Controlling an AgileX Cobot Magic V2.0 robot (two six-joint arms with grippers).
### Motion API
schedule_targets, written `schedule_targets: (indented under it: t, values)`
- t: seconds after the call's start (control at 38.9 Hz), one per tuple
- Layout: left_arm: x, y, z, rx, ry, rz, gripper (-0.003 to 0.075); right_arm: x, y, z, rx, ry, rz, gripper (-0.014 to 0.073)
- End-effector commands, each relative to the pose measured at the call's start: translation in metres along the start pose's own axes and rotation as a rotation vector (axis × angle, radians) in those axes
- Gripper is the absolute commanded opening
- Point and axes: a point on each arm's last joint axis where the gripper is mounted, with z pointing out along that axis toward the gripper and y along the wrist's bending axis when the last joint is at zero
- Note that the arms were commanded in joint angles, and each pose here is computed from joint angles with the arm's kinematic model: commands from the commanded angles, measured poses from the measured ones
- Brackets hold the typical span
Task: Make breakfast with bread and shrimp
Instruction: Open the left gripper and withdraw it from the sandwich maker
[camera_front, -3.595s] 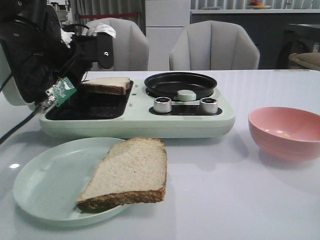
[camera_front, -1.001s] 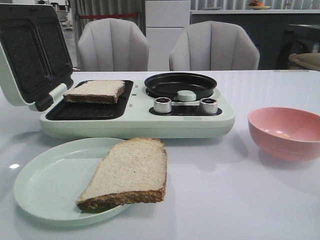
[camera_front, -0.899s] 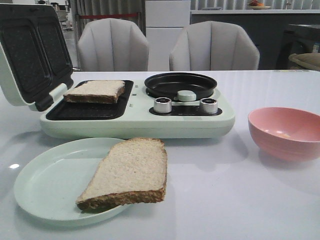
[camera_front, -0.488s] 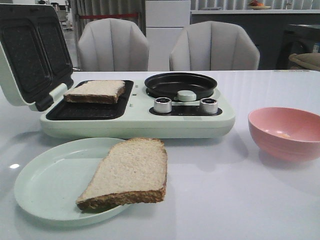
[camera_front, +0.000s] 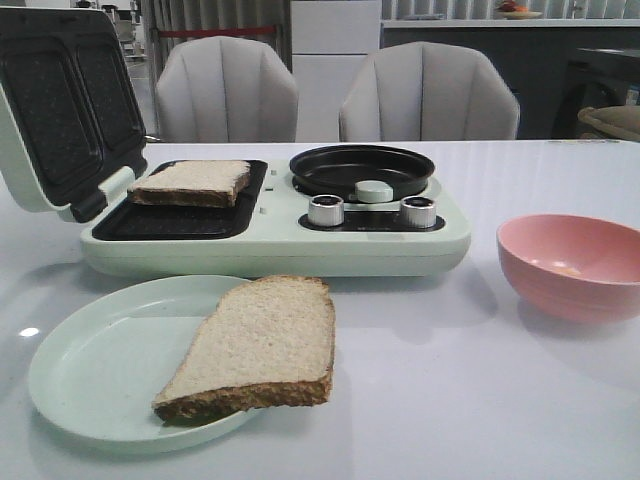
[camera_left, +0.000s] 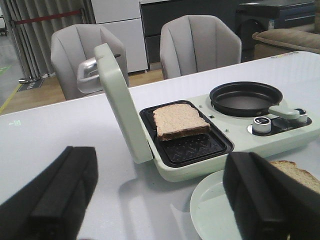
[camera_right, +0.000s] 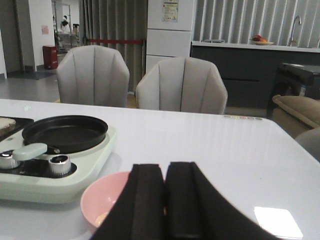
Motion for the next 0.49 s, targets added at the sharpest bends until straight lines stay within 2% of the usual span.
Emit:
schedule_targets:
  t: [0.0,0.1,0.23,0.33,0.46]
  values:
    - [-0.016,0.000,-0.002,0.009,-0.102,-0.020,0.0563,-0.029,0.000,-0.003,0.001,-0.141,0.029,0.0147]
    - [-0.016,0.000,-0.002,0.009,-0.102,-0.020,0.0563,-0.058,0.000,0.000,0.005,-0.086,0.026,0.0147]
    - [-0.016,0.000,-0.002,0.009,-0.102,-0.020,0.0563,-0.086,0.001,0.009,0.012,0.079,0.031,0.0147]
    - [-0.016,0.000,-0.002,0.009,-0.102,-0.020,0.0563,-0.089,0.001,0.019,0.015,0.227,0.041,0.0147]
    - [-0.016,0.000,-0.002,0.009,-0.104,-0.020,0.0563,-0.082,0.001,0.030,0.018,0.303,0.042,0.0147]
